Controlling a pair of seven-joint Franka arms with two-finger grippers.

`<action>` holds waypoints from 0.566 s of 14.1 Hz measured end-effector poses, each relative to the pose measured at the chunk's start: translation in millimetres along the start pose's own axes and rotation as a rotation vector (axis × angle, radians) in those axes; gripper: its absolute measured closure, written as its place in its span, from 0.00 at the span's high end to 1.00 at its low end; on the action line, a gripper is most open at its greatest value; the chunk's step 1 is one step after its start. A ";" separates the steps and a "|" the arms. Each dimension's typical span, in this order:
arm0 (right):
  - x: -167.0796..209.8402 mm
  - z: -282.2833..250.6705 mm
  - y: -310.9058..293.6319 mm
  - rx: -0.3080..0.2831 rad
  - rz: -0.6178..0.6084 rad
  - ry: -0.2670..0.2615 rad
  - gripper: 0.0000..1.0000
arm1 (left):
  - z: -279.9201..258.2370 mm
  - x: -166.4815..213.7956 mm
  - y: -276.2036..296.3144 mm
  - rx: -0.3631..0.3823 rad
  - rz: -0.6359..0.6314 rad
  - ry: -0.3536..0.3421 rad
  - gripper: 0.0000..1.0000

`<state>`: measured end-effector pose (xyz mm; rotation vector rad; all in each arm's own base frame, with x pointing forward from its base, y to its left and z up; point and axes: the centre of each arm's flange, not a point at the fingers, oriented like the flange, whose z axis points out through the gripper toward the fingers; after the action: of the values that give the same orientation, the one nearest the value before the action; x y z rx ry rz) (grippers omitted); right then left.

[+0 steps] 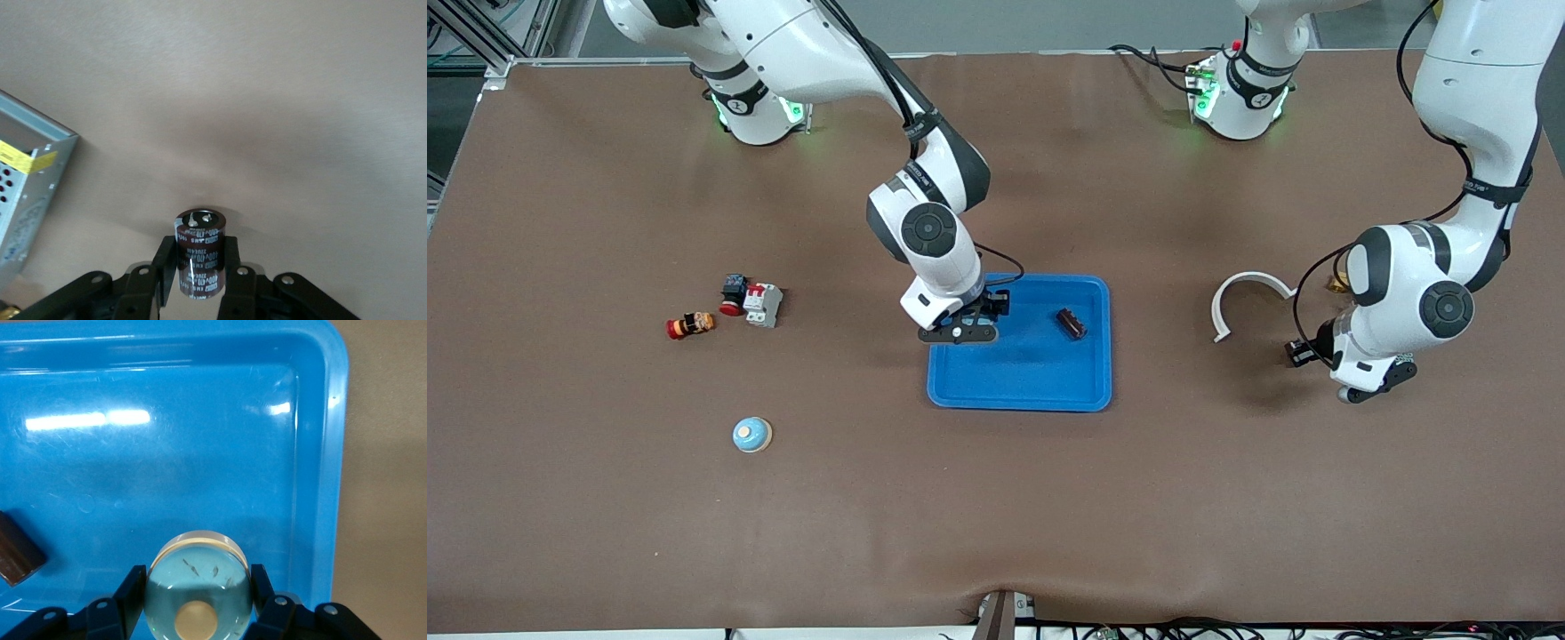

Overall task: Place electrolytic capacitor and blue bell in tray
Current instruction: 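Lower the bell into the tray while the left gripper carries the capacitor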

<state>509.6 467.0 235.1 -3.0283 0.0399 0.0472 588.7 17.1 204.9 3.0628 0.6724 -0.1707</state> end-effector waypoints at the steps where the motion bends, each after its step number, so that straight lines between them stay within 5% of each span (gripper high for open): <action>1: -0.6 3.4 -0.1 -0.003 -0.003 0.000 0.68 | -6.2 -0.6 6.2 -0.007 -0.004 0.010 0.33; 8: -2.6 17.6 1.4 -0.015 -0.006 -0.005 0.68 | -77.3 -14.5 53.5 -0.022 -0.025 0.017 0.33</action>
<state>506.4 467.7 217.6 -3.0432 0.0309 0.0544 606.2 -35.6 282.1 3.0395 0.7084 -0.1358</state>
